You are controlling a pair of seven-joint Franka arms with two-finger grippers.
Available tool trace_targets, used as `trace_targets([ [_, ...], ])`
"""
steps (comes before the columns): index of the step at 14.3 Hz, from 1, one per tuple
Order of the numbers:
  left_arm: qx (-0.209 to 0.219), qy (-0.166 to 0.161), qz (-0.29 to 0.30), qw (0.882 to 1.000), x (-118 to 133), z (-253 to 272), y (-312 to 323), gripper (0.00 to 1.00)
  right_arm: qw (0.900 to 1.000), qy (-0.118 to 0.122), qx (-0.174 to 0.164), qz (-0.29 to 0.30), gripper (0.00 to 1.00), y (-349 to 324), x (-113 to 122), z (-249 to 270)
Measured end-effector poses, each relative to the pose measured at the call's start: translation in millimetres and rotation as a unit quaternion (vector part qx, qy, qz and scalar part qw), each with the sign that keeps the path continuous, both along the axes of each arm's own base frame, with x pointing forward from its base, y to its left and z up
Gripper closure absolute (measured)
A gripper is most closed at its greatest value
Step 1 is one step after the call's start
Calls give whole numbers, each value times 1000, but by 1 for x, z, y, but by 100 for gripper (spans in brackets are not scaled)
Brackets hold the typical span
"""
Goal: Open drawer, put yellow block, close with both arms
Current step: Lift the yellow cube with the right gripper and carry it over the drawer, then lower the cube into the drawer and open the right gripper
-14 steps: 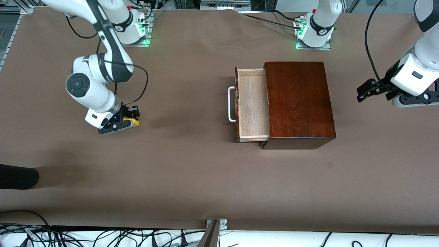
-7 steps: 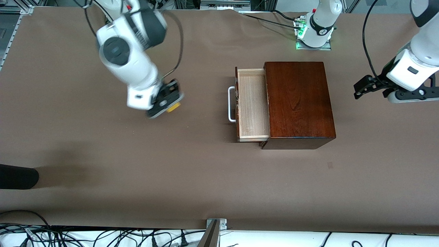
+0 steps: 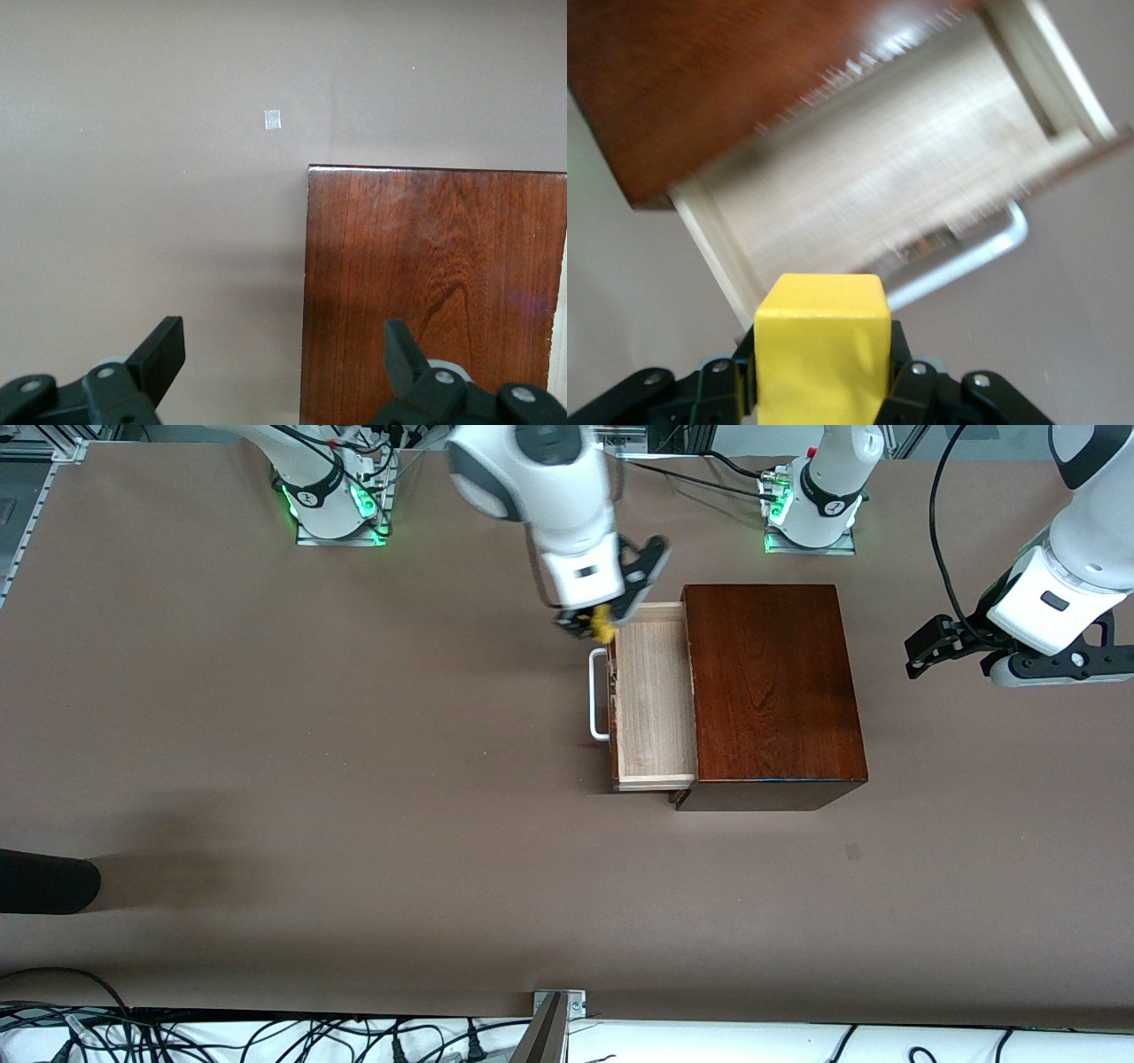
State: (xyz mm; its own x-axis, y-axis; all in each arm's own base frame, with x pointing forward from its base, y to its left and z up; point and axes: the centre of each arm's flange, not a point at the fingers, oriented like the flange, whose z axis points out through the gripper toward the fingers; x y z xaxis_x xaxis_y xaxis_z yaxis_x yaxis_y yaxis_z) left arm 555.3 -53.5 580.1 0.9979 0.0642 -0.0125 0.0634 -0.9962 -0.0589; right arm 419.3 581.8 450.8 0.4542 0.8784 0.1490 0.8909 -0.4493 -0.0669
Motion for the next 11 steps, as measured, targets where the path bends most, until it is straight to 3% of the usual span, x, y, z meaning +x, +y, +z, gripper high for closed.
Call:
trace_targets([
  [5,0,0,0,1000,0,0,0,0,991,-68,-31,110,45,56,-30,-37],
  [11,0,0,0,1000,0,0,0,0,976,-82,-60,193,45,60,-21,-83],
])
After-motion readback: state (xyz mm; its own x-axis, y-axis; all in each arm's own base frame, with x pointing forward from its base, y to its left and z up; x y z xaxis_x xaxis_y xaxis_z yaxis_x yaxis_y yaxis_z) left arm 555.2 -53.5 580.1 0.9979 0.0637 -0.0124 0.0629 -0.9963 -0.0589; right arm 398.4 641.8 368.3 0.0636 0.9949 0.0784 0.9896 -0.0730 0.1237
